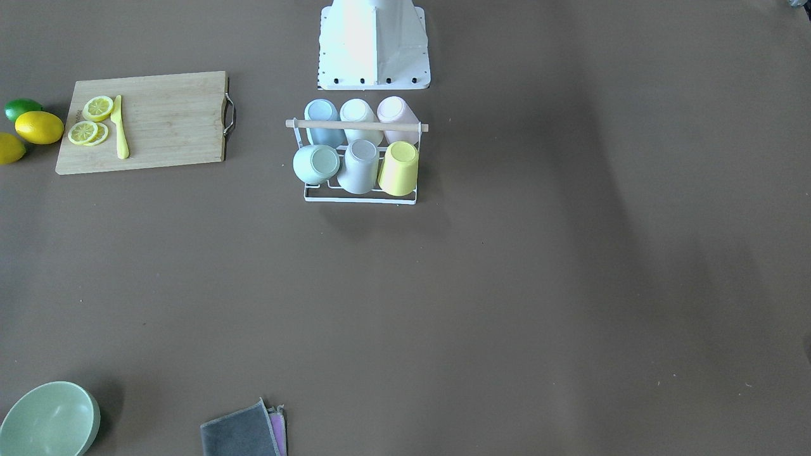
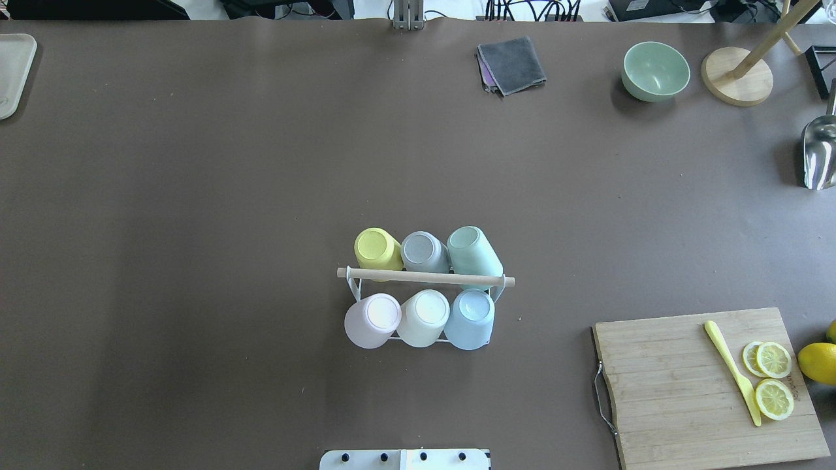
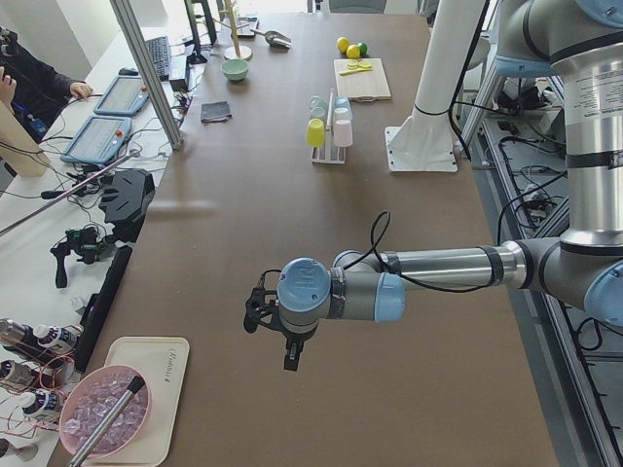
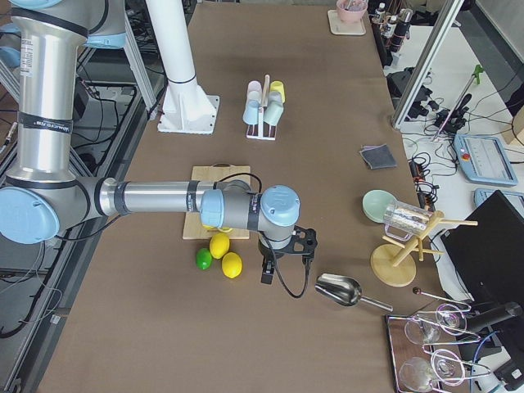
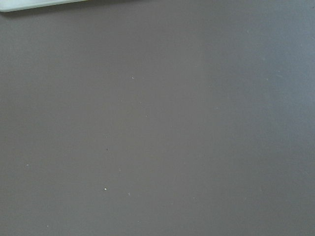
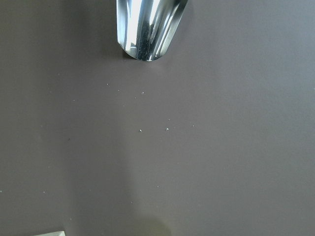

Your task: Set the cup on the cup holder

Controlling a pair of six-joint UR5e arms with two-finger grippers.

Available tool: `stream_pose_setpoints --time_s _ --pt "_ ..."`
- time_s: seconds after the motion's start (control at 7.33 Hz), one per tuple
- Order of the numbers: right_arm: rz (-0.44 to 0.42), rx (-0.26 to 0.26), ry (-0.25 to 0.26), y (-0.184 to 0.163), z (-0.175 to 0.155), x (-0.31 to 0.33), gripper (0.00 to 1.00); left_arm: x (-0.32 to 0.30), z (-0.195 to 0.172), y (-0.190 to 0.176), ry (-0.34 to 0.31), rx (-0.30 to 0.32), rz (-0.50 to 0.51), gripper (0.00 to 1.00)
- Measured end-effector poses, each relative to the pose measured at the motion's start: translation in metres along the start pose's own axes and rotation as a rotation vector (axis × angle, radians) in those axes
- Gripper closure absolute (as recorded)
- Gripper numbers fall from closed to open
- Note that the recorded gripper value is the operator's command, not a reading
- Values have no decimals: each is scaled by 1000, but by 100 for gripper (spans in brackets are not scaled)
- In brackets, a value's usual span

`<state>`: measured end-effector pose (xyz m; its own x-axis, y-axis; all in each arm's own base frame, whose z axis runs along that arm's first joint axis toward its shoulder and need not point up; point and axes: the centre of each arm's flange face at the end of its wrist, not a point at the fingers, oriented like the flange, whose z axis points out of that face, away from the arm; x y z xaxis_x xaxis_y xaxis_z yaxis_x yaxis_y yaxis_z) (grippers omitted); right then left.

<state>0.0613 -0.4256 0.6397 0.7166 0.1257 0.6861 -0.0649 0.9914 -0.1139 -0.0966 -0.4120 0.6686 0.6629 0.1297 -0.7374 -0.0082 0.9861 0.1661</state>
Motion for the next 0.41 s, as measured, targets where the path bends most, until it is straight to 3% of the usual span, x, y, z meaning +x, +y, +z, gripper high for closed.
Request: stream_pose_setpoints --time_s 0.41 --pt "1 -1 1 0 0 0 0 2 -2 -4 -1 4 4 1"
